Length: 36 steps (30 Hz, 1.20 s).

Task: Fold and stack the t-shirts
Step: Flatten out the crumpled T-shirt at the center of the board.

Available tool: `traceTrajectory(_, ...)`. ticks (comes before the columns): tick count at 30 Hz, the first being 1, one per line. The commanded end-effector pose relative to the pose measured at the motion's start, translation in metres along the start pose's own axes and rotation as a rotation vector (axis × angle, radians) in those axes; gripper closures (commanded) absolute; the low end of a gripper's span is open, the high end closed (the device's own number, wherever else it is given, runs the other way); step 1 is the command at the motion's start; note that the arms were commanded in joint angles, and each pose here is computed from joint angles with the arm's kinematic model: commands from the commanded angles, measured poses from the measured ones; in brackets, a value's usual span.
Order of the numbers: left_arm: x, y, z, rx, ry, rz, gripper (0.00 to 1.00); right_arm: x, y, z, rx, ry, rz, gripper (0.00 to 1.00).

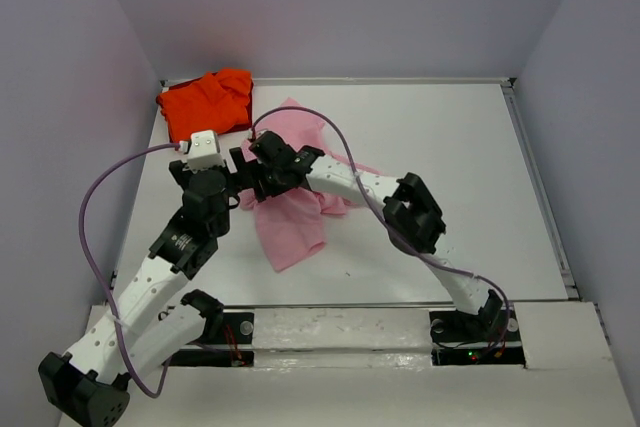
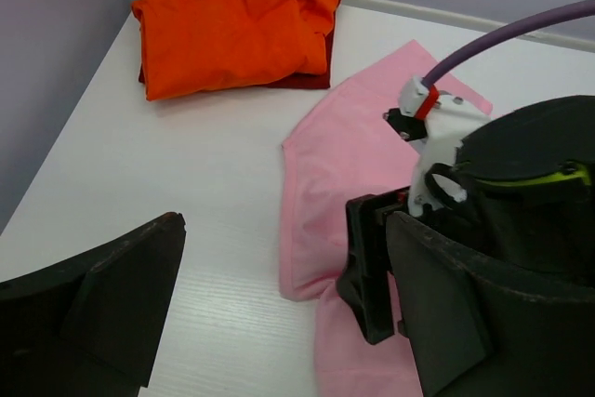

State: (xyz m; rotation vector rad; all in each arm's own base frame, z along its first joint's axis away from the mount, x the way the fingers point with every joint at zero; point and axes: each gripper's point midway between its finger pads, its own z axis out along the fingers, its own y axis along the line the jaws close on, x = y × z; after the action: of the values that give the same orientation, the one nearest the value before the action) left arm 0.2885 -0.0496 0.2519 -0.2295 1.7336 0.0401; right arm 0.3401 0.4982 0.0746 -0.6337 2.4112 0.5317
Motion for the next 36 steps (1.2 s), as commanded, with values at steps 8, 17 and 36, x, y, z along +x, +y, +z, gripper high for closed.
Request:
traceTrajectory(8, -0.015, -0.014, 0.001, 0.054, -0.021, -0.037, 0.01, -0.018, -0.06, -0.149, 0.227, -0.2, -0.048, 0.34)
traceTrajectory(17, 0.028, -0.057, 0.013, 0.175, 0.193, -0.116, 0.04, 0.024, -0.134, -0.144, 0.393, -0.147, 0.017, 0.34)
traceTrajectory(36, 0.015, -0.027, 0.013, 0.115, 0.12, -0.089, 0.03, 0.002, -0.06, -0.076, 0.086, -0.132, -0.053, 0.36)
